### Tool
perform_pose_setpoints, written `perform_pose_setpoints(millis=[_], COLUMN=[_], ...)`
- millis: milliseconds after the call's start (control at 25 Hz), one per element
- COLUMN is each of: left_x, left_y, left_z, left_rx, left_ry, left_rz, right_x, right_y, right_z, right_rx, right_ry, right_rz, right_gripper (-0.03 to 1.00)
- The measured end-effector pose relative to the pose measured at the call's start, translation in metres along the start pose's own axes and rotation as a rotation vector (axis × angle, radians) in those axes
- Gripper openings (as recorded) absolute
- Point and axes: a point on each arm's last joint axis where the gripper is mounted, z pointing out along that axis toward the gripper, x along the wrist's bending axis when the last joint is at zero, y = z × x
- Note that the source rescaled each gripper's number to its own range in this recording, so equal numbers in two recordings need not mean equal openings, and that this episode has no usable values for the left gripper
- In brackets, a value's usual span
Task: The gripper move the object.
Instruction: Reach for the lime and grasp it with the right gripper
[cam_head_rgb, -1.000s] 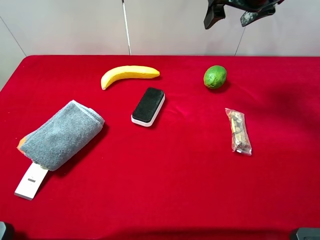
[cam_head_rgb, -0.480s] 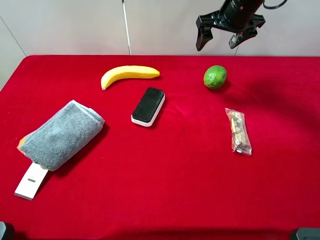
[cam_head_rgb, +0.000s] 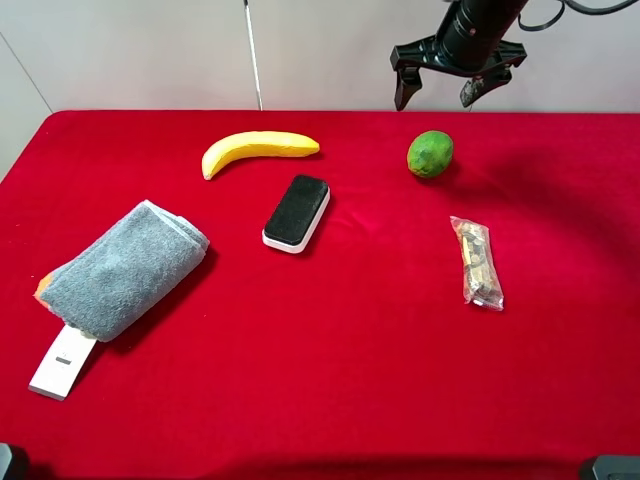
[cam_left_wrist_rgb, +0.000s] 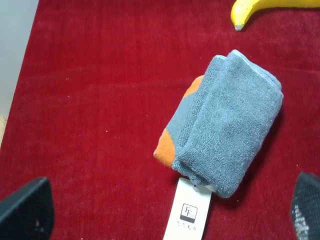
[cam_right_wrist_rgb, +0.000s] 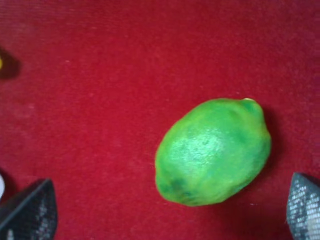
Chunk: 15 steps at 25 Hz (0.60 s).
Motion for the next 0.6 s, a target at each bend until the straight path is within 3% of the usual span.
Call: perform_pose_setpoints(millis=[600], left_x=[0.0], left_y=[0.0], left_z=[0.0], left_rx=[0.0], left_ry=[0.0], left_rz=[0.0], right_x=[-0.015], right_y=[-0.002], right_z=[0.045], right_rx=[0.104], right_ry=[-0.027], right_rz=[0.066], right_gripper=[1.0])
